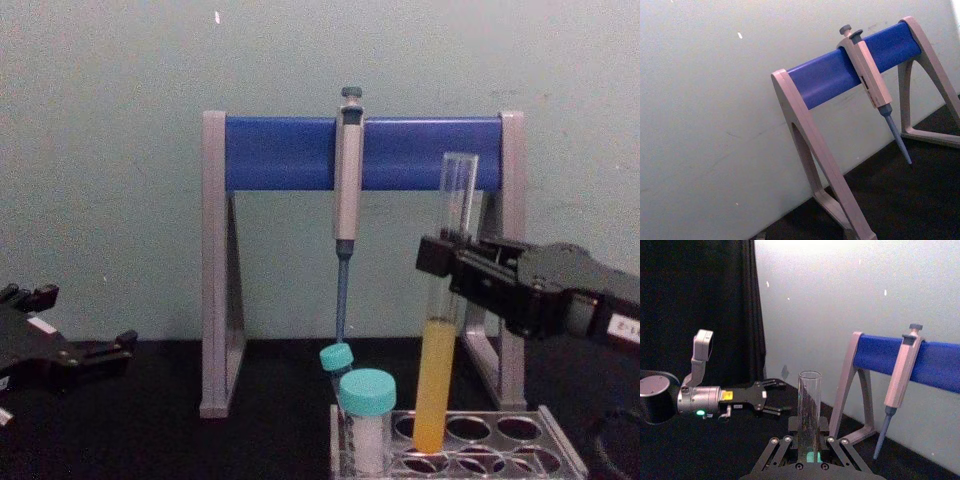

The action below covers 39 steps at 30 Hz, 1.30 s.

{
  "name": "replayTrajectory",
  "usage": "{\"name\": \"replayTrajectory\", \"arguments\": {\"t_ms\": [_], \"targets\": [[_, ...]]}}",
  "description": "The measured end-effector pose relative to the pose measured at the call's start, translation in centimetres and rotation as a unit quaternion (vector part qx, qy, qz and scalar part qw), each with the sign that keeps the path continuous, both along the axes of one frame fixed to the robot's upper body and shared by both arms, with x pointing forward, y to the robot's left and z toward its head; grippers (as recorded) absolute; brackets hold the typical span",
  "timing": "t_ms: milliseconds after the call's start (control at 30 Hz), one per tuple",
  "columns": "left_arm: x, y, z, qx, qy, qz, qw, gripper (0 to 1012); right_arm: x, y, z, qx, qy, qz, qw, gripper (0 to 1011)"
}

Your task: Pick up the test tube from the test tube rack, shake it, then place it back into the test tube rack.

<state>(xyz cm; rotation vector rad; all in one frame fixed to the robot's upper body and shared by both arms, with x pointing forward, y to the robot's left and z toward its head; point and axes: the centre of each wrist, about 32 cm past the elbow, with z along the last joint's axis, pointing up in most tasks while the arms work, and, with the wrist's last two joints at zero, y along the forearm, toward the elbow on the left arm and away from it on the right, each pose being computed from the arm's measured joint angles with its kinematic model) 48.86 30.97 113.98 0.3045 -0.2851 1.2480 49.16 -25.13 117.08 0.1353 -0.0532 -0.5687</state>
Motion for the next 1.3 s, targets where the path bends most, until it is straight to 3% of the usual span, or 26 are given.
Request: {"name": "replayTrajectory", "arguments": {"t_ms": [1300], "targets": [[0.00, 0.00, 0.00, 0.000, 0.000, 0.000, 1.0000, 1001, 0.5, 0.8, -2.9, -0.026, 0.032, -0.027, 0.9988, 223]]}}
